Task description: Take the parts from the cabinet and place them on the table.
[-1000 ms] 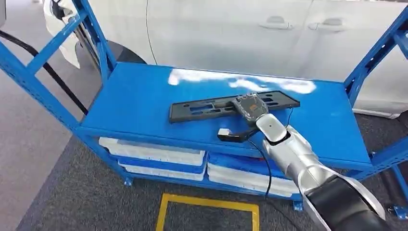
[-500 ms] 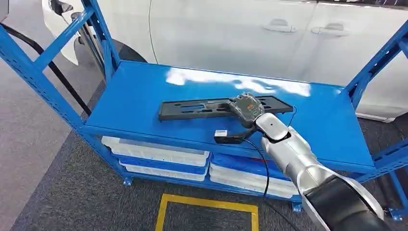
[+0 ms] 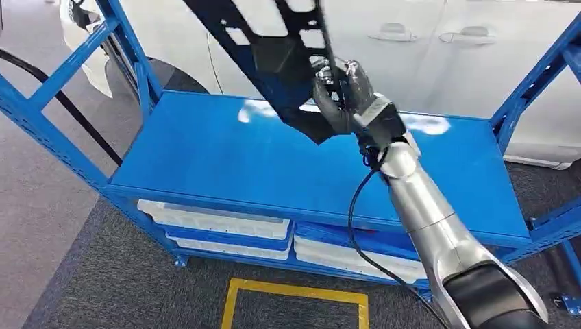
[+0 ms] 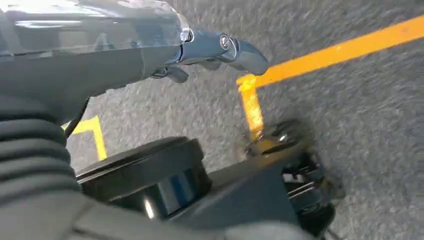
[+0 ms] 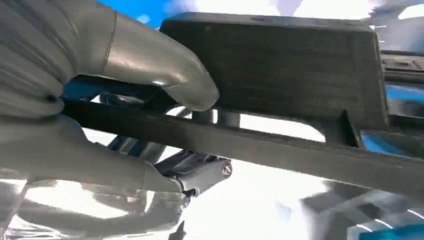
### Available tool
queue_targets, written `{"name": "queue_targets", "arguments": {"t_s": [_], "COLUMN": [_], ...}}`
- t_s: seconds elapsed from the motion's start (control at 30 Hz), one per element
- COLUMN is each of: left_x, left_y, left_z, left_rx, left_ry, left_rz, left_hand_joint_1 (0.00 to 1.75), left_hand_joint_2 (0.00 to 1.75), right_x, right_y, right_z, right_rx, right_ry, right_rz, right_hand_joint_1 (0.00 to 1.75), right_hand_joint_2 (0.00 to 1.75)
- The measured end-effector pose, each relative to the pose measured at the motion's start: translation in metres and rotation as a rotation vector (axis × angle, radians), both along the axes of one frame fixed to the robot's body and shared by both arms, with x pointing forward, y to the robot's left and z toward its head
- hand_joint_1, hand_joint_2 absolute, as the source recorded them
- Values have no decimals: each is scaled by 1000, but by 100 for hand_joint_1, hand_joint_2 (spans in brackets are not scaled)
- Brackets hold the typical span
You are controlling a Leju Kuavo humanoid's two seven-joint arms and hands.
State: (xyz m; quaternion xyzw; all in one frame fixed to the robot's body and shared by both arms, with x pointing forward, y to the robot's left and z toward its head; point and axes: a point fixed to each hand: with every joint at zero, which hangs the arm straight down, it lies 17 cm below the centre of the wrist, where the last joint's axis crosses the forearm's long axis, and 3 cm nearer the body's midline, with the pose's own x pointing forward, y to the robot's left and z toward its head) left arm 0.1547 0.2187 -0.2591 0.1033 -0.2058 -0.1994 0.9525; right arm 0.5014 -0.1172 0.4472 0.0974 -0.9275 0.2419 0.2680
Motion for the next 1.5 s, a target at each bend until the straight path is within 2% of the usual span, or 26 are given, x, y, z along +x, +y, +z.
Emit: {"name": "queue_targets", "arguments": {"t_s": [0.07,0.17,0.3,0.4,0.67,0.8,0.97,1.2,1.5], "left_x": [7,11,11,5,0,-2,-5,-13,-12], "left_y": [2,-2,-15,-18,-12,-10,-4,-4,-6], "left_z": [4,6,8,7,5,3,2,-2,-2], "left_rx": [25,3,-122,-154,-119,-112,-80,-80,-77], "left_ry": [-48,-84,-93,-93,-86,-69,-53,7,29], "left_rz": [-4,0,104,124,134,145,157,177,173], "left_hand_joint_1": [0,0,0,0,0,0,0,0,0], "left_hand_joint_2": [175,175,175,175,175,175,175,175,175], "right_x": [-19,-41,-67,-85,-125,-133,-138,-129,-112], "right_y": [0,0,8,18,31,34,34,22,-3], "right_z": [8,0,-35,-75,-157,-162,-169,-185,-188], "right_rx": [83,146,155,154,130,116,107,116,168], "right_ry": [43,95,183,246,393,402,414,471,501], "right_rz": [133,263,404,447,482,500,464,375,285], "right_hand_joint_1": [175,175,175,175,175,175,175,175,175], "right_hand_joint_2": [175,175,175,175,175,175,175,175,175]}}
